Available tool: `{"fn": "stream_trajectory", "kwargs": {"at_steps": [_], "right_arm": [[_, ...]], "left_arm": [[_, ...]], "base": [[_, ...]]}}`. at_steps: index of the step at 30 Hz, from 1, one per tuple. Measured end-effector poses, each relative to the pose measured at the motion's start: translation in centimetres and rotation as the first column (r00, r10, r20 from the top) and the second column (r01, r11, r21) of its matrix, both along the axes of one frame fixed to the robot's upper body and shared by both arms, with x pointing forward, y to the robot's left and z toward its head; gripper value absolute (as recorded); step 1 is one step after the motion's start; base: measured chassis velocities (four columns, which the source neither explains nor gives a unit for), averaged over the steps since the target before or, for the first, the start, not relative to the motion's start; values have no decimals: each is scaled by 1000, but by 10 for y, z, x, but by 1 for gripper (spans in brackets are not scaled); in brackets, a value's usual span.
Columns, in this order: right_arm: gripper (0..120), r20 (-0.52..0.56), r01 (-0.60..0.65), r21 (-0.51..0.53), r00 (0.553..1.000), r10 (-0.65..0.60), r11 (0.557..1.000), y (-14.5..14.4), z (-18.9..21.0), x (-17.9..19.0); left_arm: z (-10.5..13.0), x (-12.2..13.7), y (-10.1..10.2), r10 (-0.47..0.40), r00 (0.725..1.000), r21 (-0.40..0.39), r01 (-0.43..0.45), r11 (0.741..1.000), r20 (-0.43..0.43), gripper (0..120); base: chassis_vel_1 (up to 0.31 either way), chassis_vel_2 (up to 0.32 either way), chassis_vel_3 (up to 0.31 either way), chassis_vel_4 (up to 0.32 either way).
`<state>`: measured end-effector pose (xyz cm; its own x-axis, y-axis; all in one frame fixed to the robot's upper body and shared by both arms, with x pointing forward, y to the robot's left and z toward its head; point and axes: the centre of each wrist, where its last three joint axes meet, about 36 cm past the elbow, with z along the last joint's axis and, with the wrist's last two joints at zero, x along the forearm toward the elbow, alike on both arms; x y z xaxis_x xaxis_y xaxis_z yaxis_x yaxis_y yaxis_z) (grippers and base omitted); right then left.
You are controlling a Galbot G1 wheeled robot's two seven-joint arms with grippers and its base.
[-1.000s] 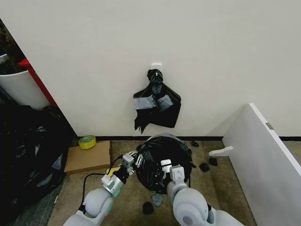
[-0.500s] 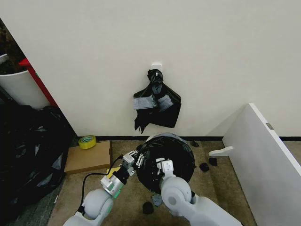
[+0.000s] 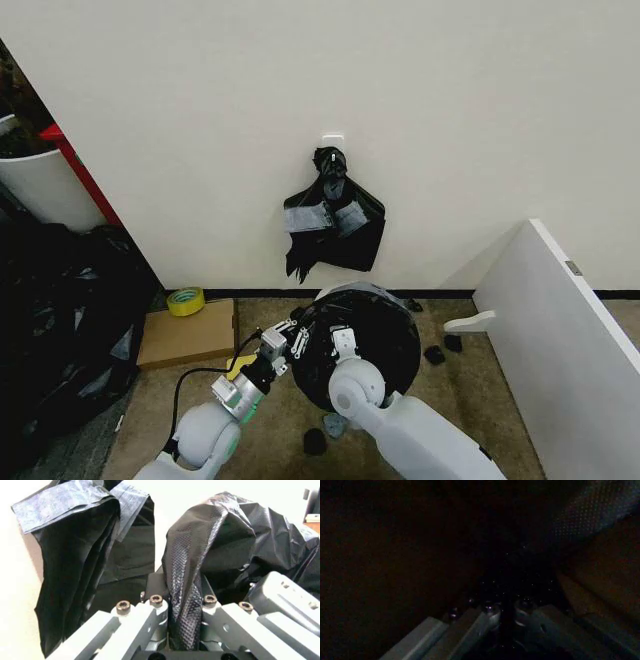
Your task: Place the garbage bag over the trash bin.
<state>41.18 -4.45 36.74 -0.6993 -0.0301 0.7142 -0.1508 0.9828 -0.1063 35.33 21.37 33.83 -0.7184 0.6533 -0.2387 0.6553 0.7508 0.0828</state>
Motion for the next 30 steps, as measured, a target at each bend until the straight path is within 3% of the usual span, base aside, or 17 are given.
{"fn": "stream_trajectory", "kwargs": {"at_steps": [11, 13, 15, 21, 30], "right_arm": [[0, 122, -14, 21, 992, 11, 1000, -15, -18, 2], [0, 176, -48, 55, 984, 38, 997, -20, -22, -8], [0, 178, -51, 57, 983, 40, 997, -20, -22, -9], [0, 199, -123, 137, 975, 95, 983, -32, 0, -57], [0, 310, -175, 197, 945, 108, 965, -40, 13, -72]], "left_arm": [[1, 2, 1, -6, 1000, -10, 6, 1000, -2, 4], [-1, 4, 2, -2, 1000, -8, 2, 1000, -4, 4], [-1, 4, 3, -2, 1000, -8, 2, 1000, -4, 4], [-6, 9, 6, 15, 1000, -2, -15, 1000, -15, 4], [-7, 9, 5, 17, 999, -7, -18, 1000, -28, 4]], "base": [[0, 0, 0, 0], [0, 0, 0, 0], [0, 0, 0, 0], [0, 0, 0, 0], [0, 0, 0, 0]]}}
